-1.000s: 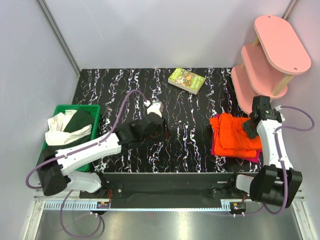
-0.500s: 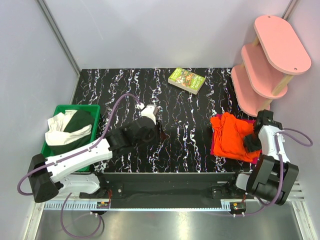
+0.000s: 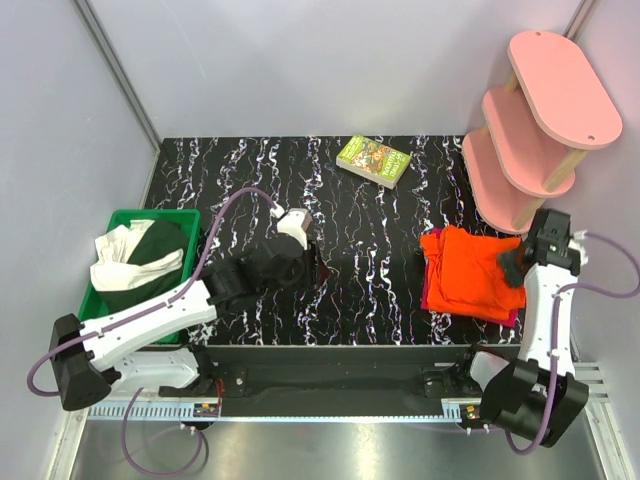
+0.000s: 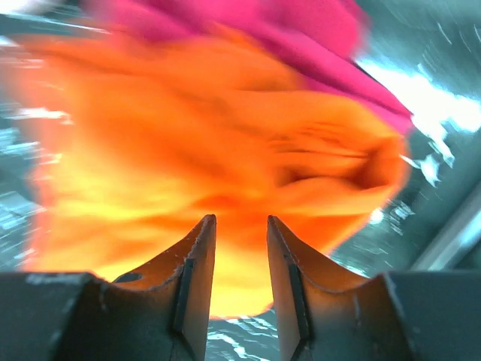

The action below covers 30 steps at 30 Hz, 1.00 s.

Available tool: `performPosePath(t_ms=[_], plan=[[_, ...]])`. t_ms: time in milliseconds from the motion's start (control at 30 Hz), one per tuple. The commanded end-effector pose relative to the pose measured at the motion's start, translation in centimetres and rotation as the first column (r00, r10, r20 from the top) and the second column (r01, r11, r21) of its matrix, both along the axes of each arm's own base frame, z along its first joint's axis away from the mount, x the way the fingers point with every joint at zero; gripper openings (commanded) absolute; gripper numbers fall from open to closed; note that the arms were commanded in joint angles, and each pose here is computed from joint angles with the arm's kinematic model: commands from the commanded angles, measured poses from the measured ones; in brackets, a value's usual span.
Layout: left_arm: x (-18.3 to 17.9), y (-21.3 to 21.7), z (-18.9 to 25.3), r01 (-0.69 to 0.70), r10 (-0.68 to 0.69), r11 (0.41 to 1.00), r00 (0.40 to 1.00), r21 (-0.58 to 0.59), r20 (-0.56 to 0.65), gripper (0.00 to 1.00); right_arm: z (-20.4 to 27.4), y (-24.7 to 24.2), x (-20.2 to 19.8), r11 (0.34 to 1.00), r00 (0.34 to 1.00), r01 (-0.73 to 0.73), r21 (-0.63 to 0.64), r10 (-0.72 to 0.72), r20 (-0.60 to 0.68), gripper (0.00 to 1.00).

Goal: Fold and stack the t-shirts
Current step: Put the neatly folded tshirt into the corner of the board with the right arm

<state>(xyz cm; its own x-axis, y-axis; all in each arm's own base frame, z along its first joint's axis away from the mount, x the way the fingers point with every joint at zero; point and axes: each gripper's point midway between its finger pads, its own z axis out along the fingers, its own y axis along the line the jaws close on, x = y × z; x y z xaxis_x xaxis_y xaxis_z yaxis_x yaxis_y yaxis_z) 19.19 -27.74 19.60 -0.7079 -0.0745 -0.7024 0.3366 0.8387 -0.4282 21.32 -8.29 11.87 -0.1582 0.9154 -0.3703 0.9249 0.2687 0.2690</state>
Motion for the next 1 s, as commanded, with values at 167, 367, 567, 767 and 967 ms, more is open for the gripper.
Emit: performPosePath(t_ms=[167,367,567,767,967], plan=[[0.1,-2.2,-0.7,0.065,-0.065,0.998,0.998,0.008,-0.024,0.45,7.3,-0.4,5.4,0.980,0.956,-0.146,-0.132,0.174,0.235,0.39],[0.8,-3.7,-1.8,0.080,-0.077,0.996,0.996,0.050,-0.055,0.44,4.4,-2.7,2.6,0.969,0.990,-0.103,-0.223,0.121,0.071,0.40],[2.1,-7.7,-1.4,0.115,-0.111,0.993,0.989,0.039,-0.100,0.42,5.5,-3.0,1.1,0.963,0.991,-0.035,-0.268,0.068,0.114,0.45],[3.9,-12.7,-0.4,0.167,-0.167,0.986,0.981,-0.005,-0.095,0.41,6.4,-2.1,1.5,0.968,0.985,-0.070,-0.243,0.105,0.136,0.53],[3.7,-19.4,0.8,0.294,-0.299,0.953,0.951,-0.071,-0.078,0.41,7.3,-1.3,2.3,0.972,0.975,-0.092,-0.218,0.133,0.179,0.50]])
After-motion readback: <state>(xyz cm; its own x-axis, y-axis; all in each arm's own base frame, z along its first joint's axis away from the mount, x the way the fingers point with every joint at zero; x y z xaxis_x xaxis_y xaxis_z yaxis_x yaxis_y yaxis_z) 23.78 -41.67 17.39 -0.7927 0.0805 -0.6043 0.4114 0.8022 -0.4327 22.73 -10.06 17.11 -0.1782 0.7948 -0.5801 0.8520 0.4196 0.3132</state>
